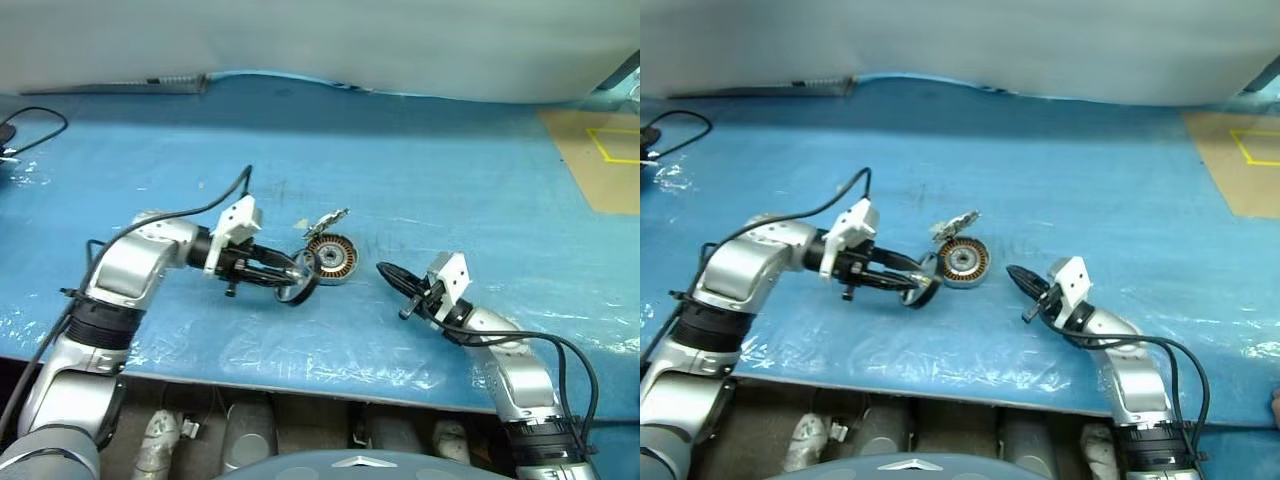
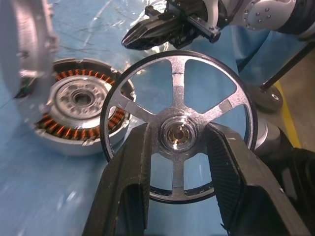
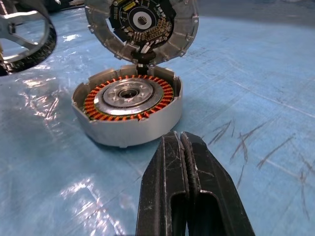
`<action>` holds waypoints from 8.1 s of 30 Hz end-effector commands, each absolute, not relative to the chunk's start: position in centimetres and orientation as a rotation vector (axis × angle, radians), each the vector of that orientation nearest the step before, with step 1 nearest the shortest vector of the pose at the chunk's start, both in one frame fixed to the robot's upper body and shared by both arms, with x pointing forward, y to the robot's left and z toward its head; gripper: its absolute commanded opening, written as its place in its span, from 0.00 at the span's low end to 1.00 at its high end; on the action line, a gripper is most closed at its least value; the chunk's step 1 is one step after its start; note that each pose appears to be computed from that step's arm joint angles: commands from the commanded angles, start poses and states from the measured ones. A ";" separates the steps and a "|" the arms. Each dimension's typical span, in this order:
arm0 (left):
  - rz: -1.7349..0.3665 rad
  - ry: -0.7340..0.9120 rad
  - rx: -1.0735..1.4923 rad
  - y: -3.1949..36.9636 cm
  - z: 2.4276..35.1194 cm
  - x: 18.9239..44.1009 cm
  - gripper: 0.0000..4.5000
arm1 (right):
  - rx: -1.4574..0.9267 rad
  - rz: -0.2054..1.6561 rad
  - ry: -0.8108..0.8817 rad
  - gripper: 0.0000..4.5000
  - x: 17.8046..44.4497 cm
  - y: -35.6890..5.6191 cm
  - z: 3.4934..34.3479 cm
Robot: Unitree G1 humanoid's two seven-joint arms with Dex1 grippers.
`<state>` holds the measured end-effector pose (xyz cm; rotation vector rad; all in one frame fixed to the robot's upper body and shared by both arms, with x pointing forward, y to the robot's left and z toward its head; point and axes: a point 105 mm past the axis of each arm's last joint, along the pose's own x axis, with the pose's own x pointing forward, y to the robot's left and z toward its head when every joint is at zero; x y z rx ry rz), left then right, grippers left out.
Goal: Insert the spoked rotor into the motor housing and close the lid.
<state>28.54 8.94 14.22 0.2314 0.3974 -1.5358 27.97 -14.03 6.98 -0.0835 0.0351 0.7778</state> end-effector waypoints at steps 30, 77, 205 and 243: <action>-1.341 0.369 0.599 4.2 15.1 34.3 0.30 | -0.076 0.928 0.012 0.00 27.1 -11.3 6.3; -1.442 0.357 1.007 6.7 15.4 34.3 0.30 | -0.086 0.919 0.046 0.00 27.8 -10.5 5.0; -0.746 -0.180 0.021 13.8 8.4 27.4 0.05 | -0.049 1.004 0.054 0.00 29.8 -10.2 10.4; -0.697 -0.191 0.037 13.7 8.3 27.2 0.05 | -0.091 0.985 -0.061 0.00 38.7 -3.5 15.5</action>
